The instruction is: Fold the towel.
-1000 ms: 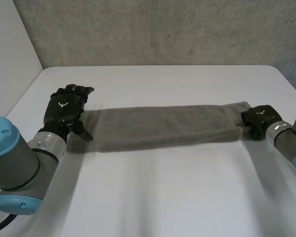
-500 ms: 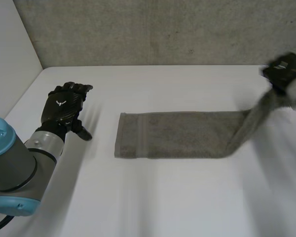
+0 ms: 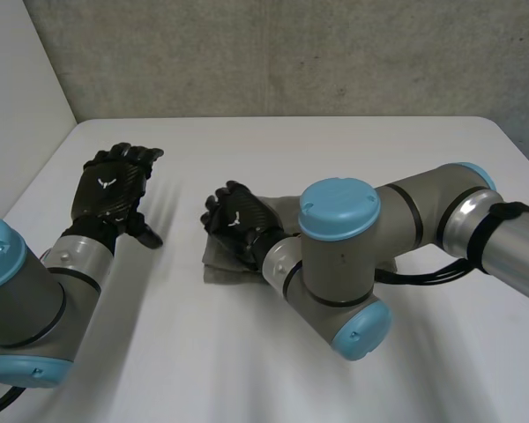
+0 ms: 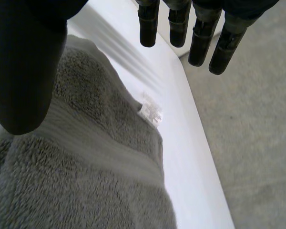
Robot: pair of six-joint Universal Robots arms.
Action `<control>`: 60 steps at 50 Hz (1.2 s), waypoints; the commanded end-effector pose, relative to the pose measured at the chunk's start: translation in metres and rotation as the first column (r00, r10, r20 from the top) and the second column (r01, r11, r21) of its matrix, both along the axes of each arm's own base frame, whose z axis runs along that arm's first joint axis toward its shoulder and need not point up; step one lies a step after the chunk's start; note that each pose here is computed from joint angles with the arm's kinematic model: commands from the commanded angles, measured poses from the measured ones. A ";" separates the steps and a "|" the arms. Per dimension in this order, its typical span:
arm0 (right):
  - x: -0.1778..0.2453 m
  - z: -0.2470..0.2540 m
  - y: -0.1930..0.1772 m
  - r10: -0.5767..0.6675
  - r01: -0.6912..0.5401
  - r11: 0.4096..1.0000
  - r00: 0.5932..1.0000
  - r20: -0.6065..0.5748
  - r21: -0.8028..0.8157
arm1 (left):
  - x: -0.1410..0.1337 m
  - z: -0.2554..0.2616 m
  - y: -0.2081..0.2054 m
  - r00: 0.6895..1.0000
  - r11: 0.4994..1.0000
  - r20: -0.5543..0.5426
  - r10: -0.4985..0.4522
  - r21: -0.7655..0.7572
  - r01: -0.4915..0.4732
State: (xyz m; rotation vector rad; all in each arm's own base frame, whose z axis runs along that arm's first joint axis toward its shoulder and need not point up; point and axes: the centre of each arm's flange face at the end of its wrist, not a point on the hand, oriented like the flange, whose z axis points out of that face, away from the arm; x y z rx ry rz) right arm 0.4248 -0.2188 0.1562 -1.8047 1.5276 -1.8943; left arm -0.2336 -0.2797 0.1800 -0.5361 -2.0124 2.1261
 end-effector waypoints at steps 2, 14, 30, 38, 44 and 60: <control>-0.064 0.025 -0.040 -0.257 0.235 0.953 0.961 0.100 0.190 | 0.000 -0.003 0.001 1.000 1.000 0.003 -0.003 0.005 0.003; -0.151 -0.010 -0.060 -0.442 0.399 0.863 0.893 0.081 0.311 | -0.003 -0.004 0.002 1.000 1.000 0.002 -0.011 -0.003 0.011; -0.176 -0.031 -0.075 -0.498 0.446 0.832 0.863 0.089 0.330 | -0.004 -0.012 0.003 1.000 1.000 0.006 -0.015 0.006 0.015; -0.190 -0.032 -0.077 -0.534 0.484 0.806 0.843 0.065 0.341 | -0.004 -0.012 0.004 1.000 1.000 0.006 -0.017 0.006 0.017; -0.204 -0.028 -0.068 -0.548 0.509 0.783 0.836 0.013 0.357 | -0.005 -0.011 0.005 1.000 1.000 0.006 -0.018 0.006 0.018; -0.202 0.048 -0.072 -0.399 0.400 0.912 0.917 -0.032 0.088 | -0.031 0.045 0.017 0.992 0.985 -0.061 -0.108 -0.143 0.099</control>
